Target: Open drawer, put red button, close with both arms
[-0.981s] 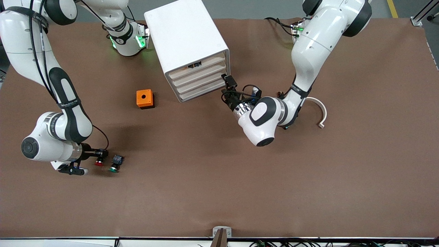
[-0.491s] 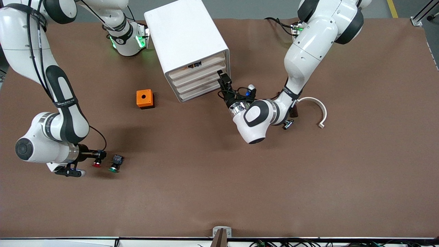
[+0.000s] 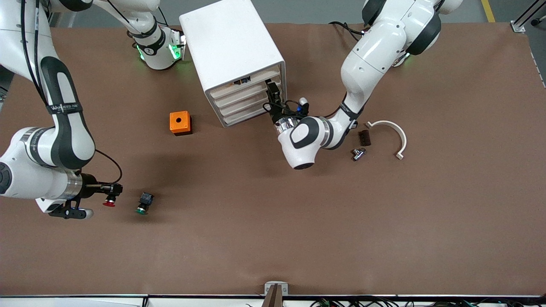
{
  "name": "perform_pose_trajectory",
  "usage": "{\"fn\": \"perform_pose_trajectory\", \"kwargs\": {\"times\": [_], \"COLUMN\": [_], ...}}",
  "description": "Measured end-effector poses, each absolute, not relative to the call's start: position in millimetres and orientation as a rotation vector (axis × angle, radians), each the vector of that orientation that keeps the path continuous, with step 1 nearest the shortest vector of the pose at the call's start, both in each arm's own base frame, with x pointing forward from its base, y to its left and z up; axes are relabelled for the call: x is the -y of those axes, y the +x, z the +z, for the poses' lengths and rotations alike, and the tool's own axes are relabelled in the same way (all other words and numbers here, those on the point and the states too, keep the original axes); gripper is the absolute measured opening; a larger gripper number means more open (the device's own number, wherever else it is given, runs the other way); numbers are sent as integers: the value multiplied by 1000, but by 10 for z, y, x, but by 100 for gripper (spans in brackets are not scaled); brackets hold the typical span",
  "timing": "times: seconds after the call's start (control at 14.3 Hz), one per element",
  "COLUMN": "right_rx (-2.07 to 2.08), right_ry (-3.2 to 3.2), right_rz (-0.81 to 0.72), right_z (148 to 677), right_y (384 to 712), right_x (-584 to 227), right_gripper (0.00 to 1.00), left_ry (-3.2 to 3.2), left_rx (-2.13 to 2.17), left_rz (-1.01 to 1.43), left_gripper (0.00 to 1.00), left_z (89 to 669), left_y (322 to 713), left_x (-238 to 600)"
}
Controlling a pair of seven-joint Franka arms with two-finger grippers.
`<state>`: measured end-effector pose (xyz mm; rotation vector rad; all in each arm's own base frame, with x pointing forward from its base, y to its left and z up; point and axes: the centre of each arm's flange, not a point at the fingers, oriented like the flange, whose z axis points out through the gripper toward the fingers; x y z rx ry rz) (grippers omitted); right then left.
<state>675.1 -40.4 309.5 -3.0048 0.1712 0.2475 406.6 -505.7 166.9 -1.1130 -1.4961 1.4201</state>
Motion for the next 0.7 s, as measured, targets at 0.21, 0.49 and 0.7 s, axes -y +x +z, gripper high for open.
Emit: {"fn": "perform_pose_trajectory", "kwargs": {"times": [0.21, 0.49, 0.7], "right_rx": [-258, -427, -618], "right_ry": [-3006, -3008, -3003], "right_rz": [306, 376, 414], "right_z": [3339, 3652, 3858], "right_y": [6678, 6559, 6458], "right_x": [164, -175, -584], "right_gripper": [41, 41, 41], "left_ry": [-1117, -1098, -1084], "left_rx": [1492, 1498, 1504], "left_rz": [1416, 1430, 1421], "left_gripper": [32, 16, 15], "left_z": [1670, 1667, 1665], "left_y": [4038, 4069, 4074], "left_x": [5083, 5073, 5069]}}
